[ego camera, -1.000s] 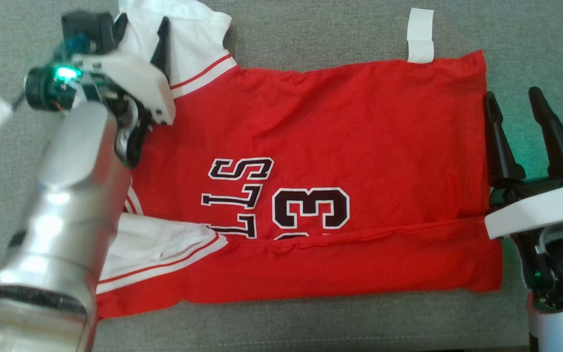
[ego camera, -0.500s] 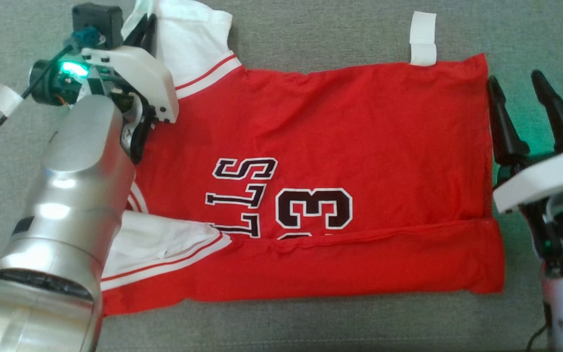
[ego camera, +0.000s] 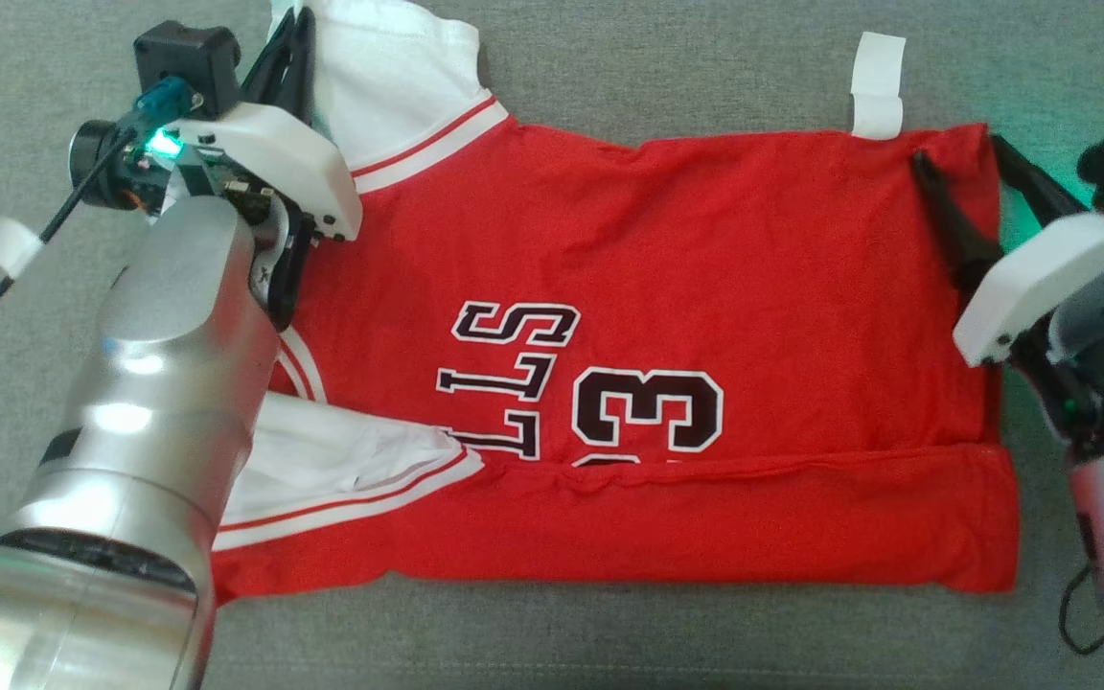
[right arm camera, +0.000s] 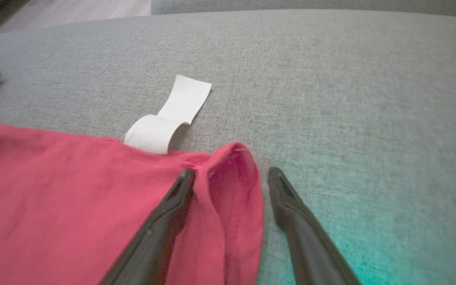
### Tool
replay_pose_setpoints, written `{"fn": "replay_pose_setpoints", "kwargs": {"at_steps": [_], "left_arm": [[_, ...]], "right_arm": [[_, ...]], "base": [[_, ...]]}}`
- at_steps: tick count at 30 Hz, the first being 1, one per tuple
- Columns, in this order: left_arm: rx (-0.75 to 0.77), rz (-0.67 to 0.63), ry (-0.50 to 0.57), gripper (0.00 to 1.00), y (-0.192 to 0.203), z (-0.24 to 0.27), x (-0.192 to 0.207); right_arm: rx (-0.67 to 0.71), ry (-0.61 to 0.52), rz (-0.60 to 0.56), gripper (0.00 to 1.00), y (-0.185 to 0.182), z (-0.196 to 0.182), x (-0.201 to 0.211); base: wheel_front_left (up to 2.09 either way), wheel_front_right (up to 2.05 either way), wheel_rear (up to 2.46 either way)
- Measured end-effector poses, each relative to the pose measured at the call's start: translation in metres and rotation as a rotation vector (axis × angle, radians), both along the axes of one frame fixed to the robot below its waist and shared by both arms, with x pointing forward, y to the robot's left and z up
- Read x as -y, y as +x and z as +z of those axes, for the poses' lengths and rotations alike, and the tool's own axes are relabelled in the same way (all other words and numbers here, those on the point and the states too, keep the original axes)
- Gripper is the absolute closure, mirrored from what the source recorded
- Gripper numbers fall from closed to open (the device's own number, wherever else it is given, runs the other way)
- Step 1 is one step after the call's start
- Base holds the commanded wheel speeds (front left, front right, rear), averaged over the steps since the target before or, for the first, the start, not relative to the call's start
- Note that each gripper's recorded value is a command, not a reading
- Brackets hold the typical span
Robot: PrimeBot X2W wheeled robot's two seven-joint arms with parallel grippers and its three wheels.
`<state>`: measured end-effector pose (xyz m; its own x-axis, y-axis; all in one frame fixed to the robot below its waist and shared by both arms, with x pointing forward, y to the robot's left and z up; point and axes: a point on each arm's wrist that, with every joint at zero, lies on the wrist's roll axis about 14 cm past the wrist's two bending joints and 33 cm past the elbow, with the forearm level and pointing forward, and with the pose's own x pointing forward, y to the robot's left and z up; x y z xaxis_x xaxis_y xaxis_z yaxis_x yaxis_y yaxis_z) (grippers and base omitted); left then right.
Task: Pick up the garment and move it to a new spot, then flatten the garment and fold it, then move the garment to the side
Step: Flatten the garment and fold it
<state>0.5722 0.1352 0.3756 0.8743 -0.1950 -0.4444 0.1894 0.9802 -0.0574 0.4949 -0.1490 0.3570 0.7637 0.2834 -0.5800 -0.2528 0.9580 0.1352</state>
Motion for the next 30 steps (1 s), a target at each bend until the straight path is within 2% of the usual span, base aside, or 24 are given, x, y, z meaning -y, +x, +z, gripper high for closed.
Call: {"fn": "replay_pose_setpoints", "kwargs": {"at_steps": [1,2,7,18,24,30], "left_arm": [[0.010,0.006,-0.009,1.00,0.000,0.002,0.000],[0.019,0.010,-0.012,1.00,0.000,0.004,-0.001],[0.068,0.036,-0.037,1.00,-0.004,0.011,-0.006],[0.243,0.137,-0.152,1.00,-0.021,0.053,-0.025],[0.281,0.189,-0.188,1.00,-0.066,0.055,-0.031],[0.203,0.277,-0.228,1.00,-0.129,0.036,-0.035]], "right_arm": [[-0.012,-0.004,0.006,0.80,0.002,0.000,0.000],[-0.033,-0.005,0.010,1.00,0.003,-0.001,0.000],[-0.030,0.006,0.015,1.00,0.005,0.007,-0.001],[0.161,0.084,-0.085,1.00,0.000,0.053,0.011],[0.170,0.114,-0.118,1.00,-0.022,0.054,0.012],[0.119,0.137,-0.133,1.00,-0.053,0.043,0.008]], "base": [[0.00,0.00,0.00],[0.00,0.00,0.00],[0.00,0.00,0.00],[0.00,0.00,0.00],[0.00,0.00,0.00],[0.00,0.00,0.00]]}}
